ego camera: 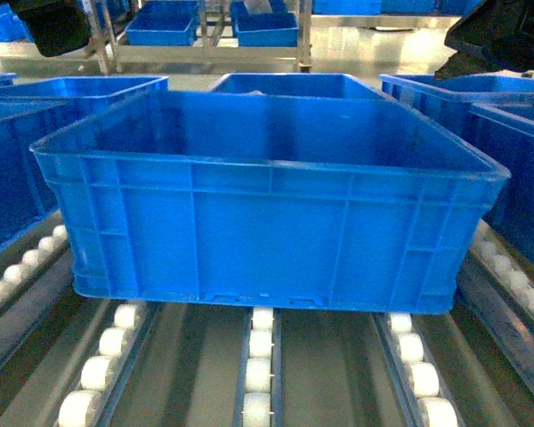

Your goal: Place box next to blue box on left shelf

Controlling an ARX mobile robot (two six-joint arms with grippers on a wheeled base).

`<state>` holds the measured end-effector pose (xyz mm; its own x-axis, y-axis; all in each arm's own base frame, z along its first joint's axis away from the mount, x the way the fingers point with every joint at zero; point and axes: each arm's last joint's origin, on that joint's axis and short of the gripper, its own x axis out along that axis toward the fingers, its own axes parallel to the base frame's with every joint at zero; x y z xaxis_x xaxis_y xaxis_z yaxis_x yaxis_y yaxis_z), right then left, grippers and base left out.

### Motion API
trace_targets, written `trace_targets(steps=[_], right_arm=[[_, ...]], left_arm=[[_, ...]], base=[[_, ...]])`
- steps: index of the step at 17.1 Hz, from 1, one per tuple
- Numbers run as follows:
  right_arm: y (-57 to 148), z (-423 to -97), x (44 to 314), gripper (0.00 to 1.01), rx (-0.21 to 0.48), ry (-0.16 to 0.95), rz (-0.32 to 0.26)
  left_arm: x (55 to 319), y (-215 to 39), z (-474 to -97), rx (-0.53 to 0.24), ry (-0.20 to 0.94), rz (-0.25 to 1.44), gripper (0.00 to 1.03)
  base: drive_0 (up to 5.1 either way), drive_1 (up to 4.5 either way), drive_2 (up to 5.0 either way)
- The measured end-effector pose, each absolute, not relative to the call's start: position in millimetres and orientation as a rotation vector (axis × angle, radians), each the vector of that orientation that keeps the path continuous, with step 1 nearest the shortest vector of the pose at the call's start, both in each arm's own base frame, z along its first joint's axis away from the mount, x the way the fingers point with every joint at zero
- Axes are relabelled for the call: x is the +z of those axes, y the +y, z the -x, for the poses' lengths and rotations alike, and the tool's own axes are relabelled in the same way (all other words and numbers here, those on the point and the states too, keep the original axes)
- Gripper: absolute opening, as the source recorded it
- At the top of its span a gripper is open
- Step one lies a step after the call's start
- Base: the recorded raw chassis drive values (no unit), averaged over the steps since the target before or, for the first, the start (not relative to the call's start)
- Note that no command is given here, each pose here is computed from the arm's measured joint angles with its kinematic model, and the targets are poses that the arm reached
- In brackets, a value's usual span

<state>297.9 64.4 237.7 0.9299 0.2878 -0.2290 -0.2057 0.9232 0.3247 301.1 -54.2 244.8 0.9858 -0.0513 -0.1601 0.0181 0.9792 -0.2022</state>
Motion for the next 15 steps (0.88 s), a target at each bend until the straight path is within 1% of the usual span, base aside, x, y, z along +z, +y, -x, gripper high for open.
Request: trace_targets(steps=[2, 5, 6, 7, 8, 9, 10, 11, 12, 13, 15], right_arm=[[63, -298, 238, 0.98, 0.225, 0.267, -0.302], [63, -299, 238, 0.98, 0.217, 0.269, -0.301], [63, -299, 237, 0.93, 0.171, 0.154, -0.261], [59, -292, 231, 0.83, 0.09, 0.073, -0.195], [52, -279, 222, 0.74, 0.036, 0.038, -0.13], [43, -267, 214, 0.65, 0.012, 0.024, -0.088], [40, -263, 212, 0.61, 0.006, 0.02, -0.07], [39, -261, 212, 0.59, 0.002, 0.017, -0.066], [33, -251, 210, 0.5, -0.012, 0.002, -0.047], [28, -239, 207, 0.37, -0.013, -0.008, -0.03], [22, -217, 195, 0.11, 0.005, 0.007, -0.015]], left_arm=[[245, -52, -301, -0.027, 0.137, 0.206, 0.98], [243, -49, -299, -0.006, 0.139, 0.203, 0.98], [242, -47, -296, -0.005, 0.058, 0.172, 0.91], [240, -42, -287, -0.006, 0.01, 0.124, 0.82], [232, -38, -274, -0.008, -0.005, 0.084, 0.73], [225, -33, -262, 0.0, -0.004, 0.057, 0.64], [223, -31, -258, 0.001, -0.003, 0.048, 0.6], [221, -30, -256, 0.001, -0.002, 0.045, 0.59], [216, -26, -248, 0.01, 0.001, 0.035, 0.5], [209, -22, -235, 0.007, 0.007, 0.023, 0.37], [199, -17, -215, -0.001, 0.009, 0.017, 0.11]], base=[[0.0, 0.0, 0.0], [0.0, 0.0, 0.0], [0.0, 0.0, 0.0], [0.0, 0.0, 0.0], [0.0, 0.0, 0.0], [0.0, 0.0, 0.0], [0.0, 0.0, 0.0], [0.0, 0.0, 0.0], [0.0, 0.0, 0.0], [0.0, 0.0, 0.0], [0.0, 0.0, 0.0]])
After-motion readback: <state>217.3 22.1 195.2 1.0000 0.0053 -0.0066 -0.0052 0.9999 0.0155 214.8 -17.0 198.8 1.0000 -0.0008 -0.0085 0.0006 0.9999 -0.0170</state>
